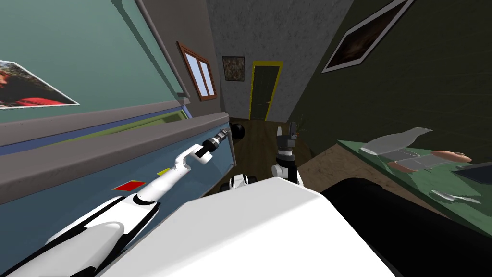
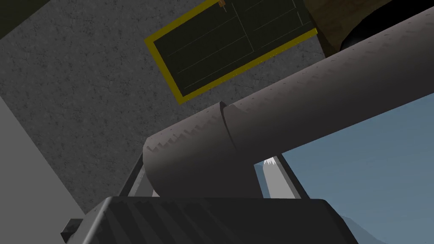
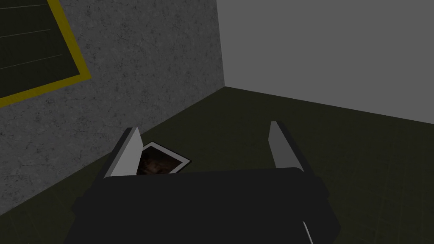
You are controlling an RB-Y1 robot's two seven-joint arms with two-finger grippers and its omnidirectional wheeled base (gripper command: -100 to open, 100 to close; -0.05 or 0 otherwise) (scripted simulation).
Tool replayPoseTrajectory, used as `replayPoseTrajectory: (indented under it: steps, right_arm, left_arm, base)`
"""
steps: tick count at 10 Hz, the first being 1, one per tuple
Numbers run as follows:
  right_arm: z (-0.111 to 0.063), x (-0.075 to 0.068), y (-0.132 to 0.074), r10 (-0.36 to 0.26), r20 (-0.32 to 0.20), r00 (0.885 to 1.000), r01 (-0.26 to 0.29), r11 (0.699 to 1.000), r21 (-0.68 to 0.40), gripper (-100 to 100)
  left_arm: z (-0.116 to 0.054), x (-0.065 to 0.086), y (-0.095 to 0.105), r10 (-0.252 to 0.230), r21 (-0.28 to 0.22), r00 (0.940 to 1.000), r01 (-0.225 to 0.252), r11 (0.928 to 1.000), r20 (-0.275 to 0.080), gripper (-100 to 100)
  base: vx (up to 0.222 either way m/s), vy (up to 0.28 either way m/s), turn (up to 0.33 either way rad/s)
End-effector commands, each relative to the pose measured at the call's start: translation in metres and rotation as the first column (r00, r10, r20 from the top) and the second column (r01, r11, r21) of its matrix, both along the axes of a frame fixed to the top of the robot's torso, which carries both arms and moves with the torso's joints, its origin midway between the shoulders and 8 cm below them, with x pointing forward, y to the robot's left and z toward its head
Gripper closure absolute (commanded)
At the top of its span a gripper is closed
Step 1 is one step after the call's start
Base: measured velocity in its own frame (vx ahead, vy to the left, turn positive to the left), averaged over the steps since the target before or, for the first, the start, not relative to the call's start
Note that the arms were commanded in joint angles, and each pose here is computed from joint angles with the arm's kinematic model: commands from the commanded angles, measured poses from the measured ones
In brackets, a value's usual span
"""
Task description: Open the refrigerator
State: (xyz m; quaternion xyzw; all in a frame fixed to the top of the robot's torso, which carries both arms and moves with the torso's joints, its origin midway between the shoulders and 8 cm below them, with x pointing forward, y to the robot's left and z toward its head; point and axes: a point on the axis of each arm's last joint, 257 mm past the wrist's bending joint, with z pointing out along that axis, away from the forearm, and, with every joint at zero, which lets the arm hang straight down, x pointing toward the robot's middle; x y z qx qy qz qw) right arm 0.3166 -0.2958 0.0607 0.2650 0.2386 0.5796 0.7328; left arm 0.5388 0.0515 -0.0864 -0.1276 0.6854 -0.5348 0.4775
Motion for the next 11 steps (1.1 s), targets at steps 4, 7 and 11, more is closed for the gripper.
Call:
replayPoseTrajectory:
  steps: [4, 7, 11]
  right_arm:
    - [0.0, 0.0, 0.0, 0.0, 0.0, 1.0, 0.0, 1.0, 0.0, 0]
    - [0.0, 0.0, 0.0, 0.0, 0.0, 1.0, 0.0, 1.0, 0.0, 0]
    - [0.0, 0.0, 0.0, 0.0, 0.0, 1.0, 0.0, 1.0, 0.0, 0]
  left_arm:
    - [-0.001, -0.017, -0.092, -0.12, 0.041, 0.9928, 0.12, 0.992, 0.003, 100]
    - [0.011, -0.014, -0.115, -0.153, 0.01, 0.9879, 0.153, 0.9882, 0.024, 100]
    - [0.001, 0.002, -0.132, -0.148, 0.003, 0.9889, 0.148, 0.9889, 0.006, 100]
  base:
    - [-0.191, 0.05, -0.004]
    - [-0.117, 0.06, -0.032]
    - [-0.142, 0.106, -0.086]
